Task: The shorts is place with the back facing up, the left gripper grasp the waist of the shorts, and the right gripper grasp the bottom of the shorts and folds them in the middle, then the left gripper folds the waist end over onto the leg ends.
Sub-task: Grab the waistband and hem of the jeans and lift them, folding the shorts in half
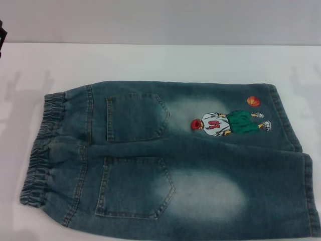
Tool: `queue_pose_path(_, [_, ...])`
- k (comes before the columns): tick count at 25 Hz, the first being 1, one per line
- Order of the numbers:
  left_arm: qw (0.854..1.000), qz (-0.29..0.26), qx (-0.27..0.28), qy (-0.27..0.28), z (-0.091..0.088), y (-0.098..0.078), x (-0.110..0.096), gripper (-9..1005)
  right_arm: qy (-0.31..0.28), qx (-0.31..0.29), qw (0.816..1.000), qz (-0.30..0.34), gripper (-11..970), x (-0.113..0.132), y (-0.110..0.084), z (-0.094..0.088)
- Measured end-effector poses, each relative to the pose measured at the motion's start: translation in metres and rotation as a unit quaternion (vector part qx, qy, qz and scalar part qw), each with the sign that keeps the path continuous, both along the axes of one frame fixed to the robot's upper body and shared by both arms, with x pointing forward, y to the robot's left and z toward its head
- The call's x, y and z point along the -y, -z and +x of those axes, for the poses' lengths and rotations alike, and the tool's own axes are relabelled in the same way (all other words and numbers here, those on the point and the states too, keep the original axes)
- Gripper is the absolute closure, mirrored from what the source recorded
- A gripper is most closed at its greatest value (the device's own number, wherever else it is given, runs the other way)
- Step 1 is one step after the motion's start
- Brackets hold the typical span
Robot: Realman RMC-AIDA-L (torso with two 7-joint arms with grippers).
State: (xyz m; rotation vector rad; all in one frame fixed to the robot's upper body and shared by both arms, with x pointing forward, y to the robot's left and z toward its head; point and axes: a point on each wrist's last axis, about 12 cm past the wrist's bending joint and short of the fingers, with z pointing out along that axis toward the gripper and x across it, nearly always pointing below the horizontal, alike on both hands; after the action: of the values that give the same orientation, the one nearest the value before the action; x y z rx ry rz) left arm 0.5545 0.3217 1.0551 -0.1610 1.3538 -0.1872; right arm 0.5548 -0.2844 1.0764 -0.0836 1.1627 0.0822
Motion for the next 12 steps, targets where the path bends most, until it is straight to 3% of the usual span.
queue_pose_path(6, [1.0,-0.006,-0.001,0.02,0.005,-0.002,0.004,168,0.001,0.0,1.0,-0.002,377,0.002,0.0,0.0])
queue_pose_path(12, [0.99,-0.061,-0.006,0.124,0.03,-0.028,0.005,168,0.008,0.001,1.0,0.0,377,0.004,-0.001,0.001])
